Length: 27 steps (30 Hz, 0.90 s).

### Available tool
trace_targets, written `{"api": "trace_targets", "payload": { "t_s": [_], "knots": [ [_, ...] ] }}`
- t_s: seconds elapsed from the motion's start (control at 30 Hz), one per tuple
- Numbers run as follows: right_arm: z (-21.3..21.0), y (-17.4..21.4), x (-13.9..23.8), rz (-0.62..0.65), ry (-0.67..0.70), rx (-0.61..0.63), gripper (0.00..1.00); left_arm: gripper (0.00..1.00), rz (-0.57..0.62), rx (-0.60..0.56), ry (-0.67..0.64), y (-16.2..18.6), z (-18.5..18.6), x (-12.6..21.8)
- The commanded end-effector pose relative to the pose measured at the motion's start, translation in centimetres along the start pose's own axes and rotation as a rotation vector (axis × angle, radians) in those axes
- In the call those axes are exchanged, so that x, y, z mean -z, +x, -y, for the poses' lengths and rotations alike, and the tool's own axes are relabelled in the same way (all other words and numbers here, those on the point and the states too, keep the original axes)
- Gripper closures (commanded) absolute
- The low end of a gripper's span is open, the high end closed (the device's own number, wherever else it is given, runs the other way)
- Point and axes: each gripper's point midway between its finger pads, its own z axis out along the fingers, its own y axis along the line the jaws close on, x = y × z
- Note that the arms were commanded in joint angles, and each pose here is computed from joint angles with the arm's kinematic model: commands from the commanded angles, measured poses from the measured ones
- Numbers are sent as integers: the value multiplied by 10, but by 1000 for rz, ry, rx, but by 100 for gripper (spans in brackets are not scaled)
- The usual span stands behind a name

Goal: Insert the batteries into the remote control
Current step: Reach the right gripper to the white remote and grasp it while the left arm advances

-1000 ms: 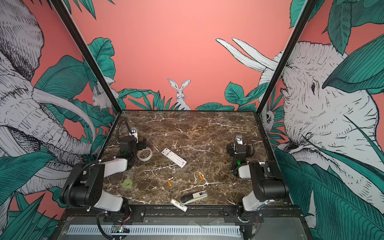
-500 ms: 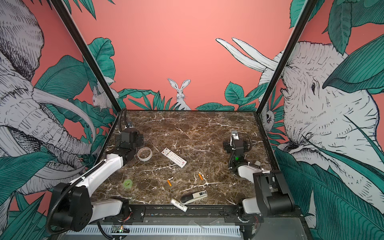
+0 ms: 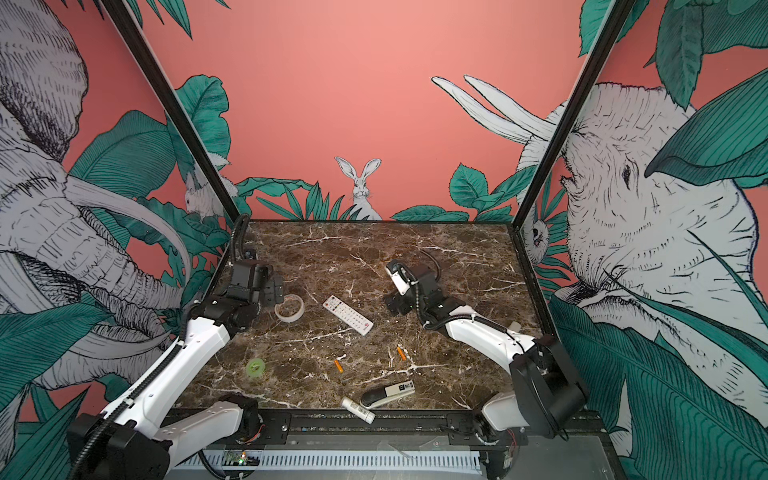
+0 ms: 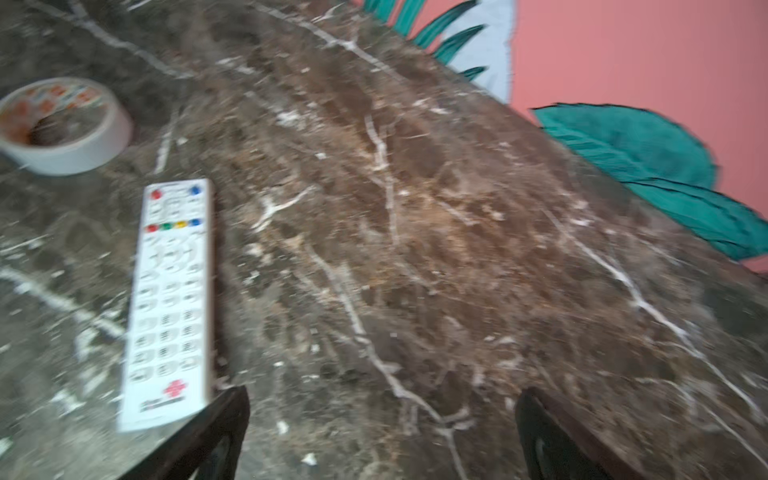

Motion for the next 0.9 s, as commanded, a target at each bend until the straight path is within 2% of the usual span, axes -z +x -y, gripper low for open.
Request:
{"api": "trace_targets", "payload": {
  "t_s": [0.0, 0.23, 0.33, 0.43, 0.73, 0.87],
  "knots": [
    [-44, 6, -9, -95, -129, 95, 1, 0, -59, -42, 150, 5, 17, 20],
    [-89, 15, -50, -241, -197, 144, 1, 0, -96, -155, 585, 11, 78, 64],
    [-98, 19, -64, -285, -201, 148, 1, 0, -77, -177, 720, 14, 92, 84],
    [-104, 24, -74, -315, -204, 143, 1, 0, -47, -179, 764, 15, 94, 95],
    [-112, 42, -92, -382, -200, 127, 1, 0, 11, -178, 734, 11, 84, 102],
    [-115, 47, -94, -401, -211, 122, 5, 0, 12, -173, 736, 11, 85, 101]
  ]
}}
